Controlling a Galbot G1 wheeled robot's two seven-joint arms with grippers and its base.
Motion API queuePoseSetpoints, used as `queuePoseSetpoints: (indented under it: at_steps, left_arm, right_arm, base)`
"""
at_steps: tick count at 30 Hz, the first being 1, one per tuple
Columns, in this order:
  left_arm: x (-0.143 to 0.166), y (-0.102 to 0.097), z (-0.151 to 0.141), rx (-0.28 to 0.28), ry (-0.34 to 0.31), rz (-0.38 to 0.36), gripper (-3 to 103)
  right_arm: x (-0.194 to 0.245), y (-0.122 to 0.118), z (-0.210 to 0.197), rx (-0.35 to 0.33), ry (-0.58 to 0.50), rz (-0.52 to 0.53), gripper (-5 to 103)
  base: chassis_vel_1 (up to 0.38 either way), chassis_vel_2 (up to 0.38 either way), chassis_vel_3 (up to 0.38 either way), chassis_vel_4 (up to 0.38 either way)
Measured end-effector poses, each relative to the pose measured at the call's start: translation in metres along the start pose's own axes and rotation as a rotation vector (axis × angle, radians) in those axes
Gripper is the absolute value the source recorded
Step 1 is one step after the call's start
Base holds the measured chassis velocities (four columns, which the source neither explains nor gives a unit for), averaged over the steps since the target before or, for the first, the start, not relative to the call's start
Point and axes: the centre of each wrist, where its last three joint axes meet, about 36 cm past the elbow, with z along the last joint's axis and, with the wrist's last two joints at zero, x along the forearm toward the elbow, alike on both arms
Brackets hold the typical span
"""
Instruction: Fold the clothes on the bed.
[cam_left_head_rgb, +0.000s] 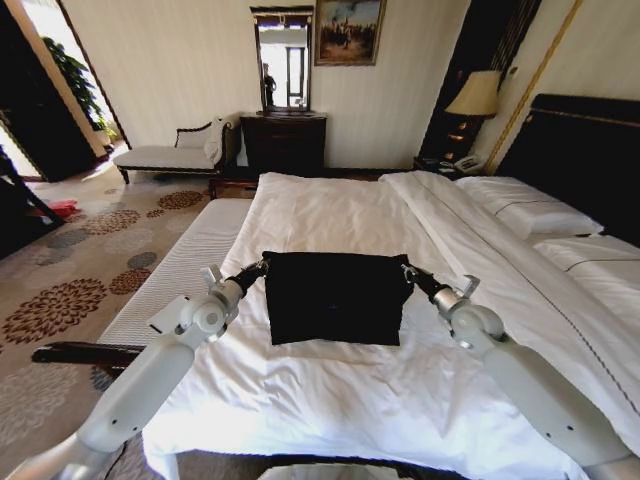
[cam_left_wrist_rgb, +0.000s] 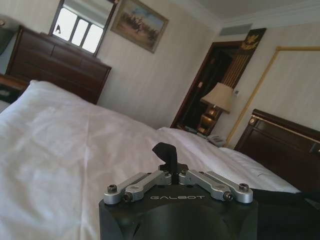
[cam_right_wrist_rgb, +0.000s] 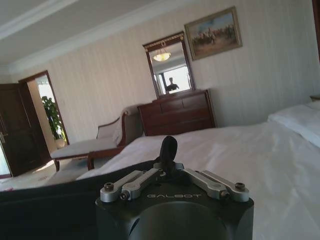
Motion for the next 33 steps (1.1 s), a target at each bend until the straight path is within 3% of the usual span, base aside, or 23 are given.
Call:
queuePoseSetpoints:
  at_steps: [4,10,16,23,33]
  left_arm:
    - [0.009,-0.008,-0.010,-0.033,-0.019,0.027,1]
    - [0.030,-0.024,-0.035,-0.125,-0.078,0.078,1]
    - [0.048,-0.040,-0.049,-0.174,-0.115,0.117,1]
    - [0.073,-0.056,-0.049,-0.188,-0.116,0.143,1]
    - [0.129,-0.070,-0.039,-0.169,-0.111,0.109,1]
  right_arm:
    - [0.004,0.010,-0.021,0.017,-0.046,-0.020,2]
    - [0.023,0.027,-0.058,0.040,-0.121,-0.048,2]
    - [0.047,0.044,-0.073,0.056,-0.157,-0.065,2]
    - [0.081,0.062,-0.068,0.044,-0.158,-0.048,2]
    - [0.140,0.099,-0.062,0.004,-0.118,-0.002,2]
  base:
    - [0.000,0.000,0.000,0.000]
    - [0.000,0.000,0.000,0.000]
    - [0.000,0.000,0.000,0.000]
    - [0.000,0.000,0.000,0.000]
    - [0.000,0.000,0.000,0.000]
